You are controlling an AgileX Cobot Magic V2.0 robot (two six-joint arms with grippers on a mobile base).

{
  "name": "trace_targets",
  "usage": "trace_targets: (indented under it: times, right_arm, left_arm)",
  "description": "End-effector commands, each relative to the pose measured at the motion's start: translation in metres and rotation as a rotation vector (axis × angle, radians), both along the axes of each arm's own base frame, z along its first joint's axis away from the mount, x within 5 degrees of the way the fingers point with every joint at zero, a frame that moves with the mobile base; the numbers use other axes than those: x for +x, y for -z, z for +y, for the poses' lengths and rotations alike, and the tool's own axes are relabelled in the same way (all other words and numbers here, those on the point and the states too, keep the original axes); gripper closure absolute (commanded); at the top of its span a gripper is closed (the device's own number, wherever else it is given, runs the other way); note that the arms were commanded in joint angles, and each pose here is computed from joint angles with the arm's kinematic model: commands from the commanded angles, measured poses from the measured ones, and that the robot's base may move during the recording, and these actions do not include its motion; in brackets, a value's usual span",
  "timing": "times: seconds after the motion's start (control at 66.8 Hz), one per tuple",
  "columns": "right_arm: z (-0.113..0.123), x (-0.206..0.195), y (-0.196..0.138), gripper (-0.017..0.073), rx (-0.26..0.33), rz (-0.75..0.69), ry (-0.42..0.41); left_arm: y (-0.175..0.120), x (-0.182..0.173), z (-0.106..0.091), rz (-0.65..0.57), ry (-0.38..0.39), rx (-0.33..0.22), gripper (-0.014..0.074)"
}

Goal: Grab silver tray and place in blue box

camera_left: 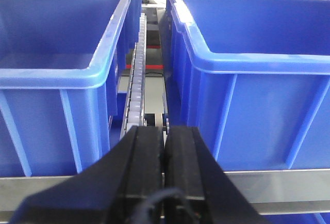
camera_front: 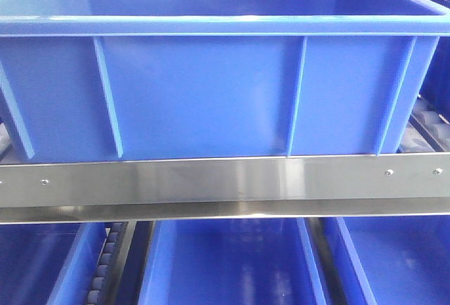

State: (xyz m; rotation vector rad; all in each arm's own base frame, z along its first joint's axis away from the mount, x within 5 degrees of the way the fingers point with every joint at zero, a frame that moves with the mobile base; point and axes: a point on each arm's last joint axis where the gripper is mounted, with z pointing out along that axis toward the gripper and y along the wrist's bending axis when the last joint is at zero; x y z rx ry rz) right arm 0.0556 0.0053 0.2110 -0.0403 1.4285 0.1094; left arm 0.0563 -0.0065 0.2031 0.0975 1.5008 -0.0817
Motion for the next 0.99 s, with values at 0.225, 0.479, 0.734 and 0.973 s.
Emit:
trace_targets:
  times: [0.225,0.479,0.734,0.973]
  right_arm:
    - [-0.0007,-0.0044,-0.0140,0.0509,0.002,-0.117,0.007]
    - [-0.0007,-0.0044,-0.0140,0.0509,0.002,-0.117,0.007]
    - [-0.0007,-0.0044,-0.0140,0.0509,0.002,-0.117,0.007]
    - [-0.0007,-0.0044,-0.0140,0.0509,0.002,-0.117,0.007]
  left_arm:
    - [-0.0051,-0.0016,0.0020,-0.107,-0.034,-0.010,0.0600]
    - [-0.0051,-0.0016,0.0020,-0.107,-0.034,-0.010,0.0600]
    - [-0.0051,-0.0016,0.0020,-0.107,-0.034,-0.010,0.0600]
    - [-0.0051,-0.0016,0.0020,-0.107,-0.034,-0.010,0.0600]
